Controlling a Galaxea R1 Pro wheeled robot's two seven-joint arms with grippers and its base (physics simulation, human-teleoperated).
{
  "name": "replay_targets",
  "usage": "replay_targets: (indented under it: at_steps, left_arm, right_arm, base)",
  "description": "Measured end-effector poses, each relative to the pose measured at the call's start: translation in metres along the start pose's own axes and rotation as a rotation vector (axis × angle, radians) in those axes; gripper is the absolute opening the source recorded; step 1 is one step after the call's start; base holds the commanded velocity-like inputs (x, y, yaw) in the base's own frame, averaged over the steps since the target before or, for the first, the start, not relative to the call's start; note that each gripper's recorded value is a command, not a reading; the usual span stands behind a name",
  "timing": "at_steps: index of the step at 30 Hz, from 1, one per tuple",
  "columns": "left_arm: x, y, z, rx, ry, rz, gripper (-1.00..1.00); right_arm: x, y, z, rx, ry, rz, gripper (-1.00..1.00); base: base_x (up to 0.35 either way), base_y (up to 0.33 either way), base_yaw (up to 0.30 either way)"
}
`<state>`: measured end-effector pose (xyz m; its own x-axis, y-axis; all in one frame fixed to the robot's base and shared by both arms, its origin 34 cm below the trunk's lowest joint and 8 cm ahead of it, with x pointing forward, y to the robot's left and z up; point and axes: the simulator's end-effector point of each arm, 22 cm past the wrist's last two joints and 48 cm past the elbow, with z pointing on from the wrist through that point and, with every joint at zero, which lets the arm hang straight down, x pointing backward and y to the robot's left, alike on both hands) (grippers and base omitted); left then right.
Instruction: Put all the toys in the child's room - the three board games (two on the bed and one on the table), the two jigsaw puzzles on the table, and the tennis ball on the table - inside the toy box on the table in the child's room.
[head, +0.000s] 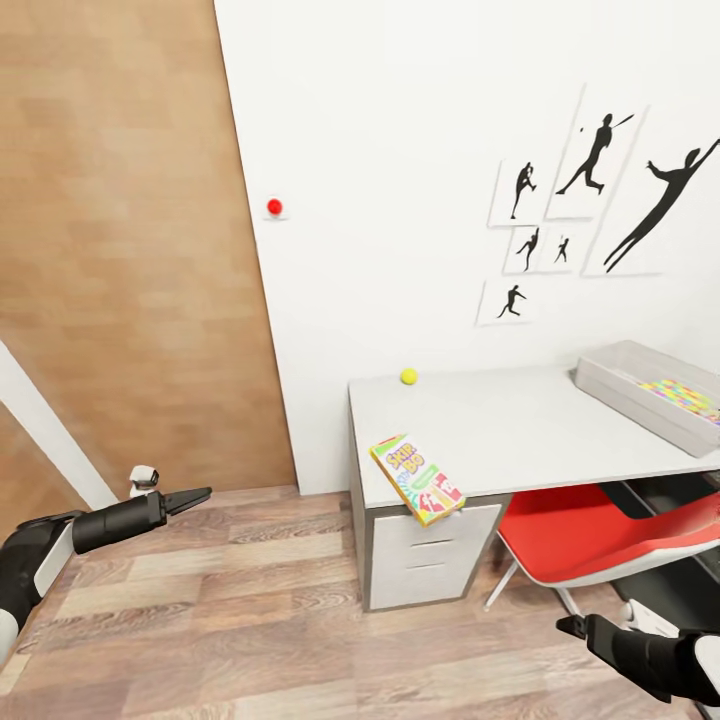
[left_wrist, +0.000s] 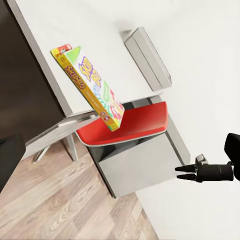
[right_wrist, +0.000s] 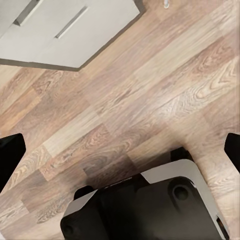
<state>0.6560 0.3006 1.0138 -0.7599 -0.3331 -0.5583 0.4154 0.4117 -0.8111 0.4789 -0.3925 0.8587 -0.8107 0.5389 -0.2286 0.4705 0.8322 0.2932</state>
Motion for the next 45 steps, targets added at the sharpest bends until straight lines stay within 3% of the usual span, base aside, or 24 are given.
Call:
replay_targets:
  at_steps: [19,25,27,33,36,42,45]
  left_arm:
    - [0.0,0.0,0.0,-0.001,0.0,0.0,1.0]
    - [0.001,0.0,0.002,0.0,0.001,-0.002,1.0]
    - [0.002,0.0,0.003,0.002,0.001,-0.004,1.0]
    - [0.005,0.003,0.008,-0.005,0.0,-0.018,1.0]
    - [0.01,0.013,0.016,-0.043,-0.001,-0.036,1.0]
    - [0.032,0.038,0.04,-0.133,0.001,-0.108,1.0]
    - [0.054,0.043,0.064,-0.145,0.013,-0.166,1.0]
  right_arm:
    - [-0.009,0.003,-0.007,-0.009,-0.025,-0.007,1.0]
    - [-0.025,0.02,-0.025,-0.036,-0.082,-0.058,1.0]
    - [-0.027,0.025,-0.028,-0.06,-0.085,-0.055,1.0]
    - [-0.028,0.072,-0.047,-0.305,-0.057,-0.013,1.0]
    - [-0.03,0.083,-0.054,-0.372,-0.054,-0.011,1.0]
    - [-0.027,0.097,-0.059,-0.436,-0.045,-0.011,1.0]
    - [-0.026,0.1,-0.059,-0.445,-0.043,-0.011,1.0]
  base:
    - [0.0,-0.026,0.0]
    - [0.0,0.0,0.0]
    - [0.0,-0.012,0.0]
    - [0.0,-0.135,0.0]
    - [0.0,-0.037,0.0]
    - [0.0,-0.008,0.0]
    - [0.0,-0.001,0.0]
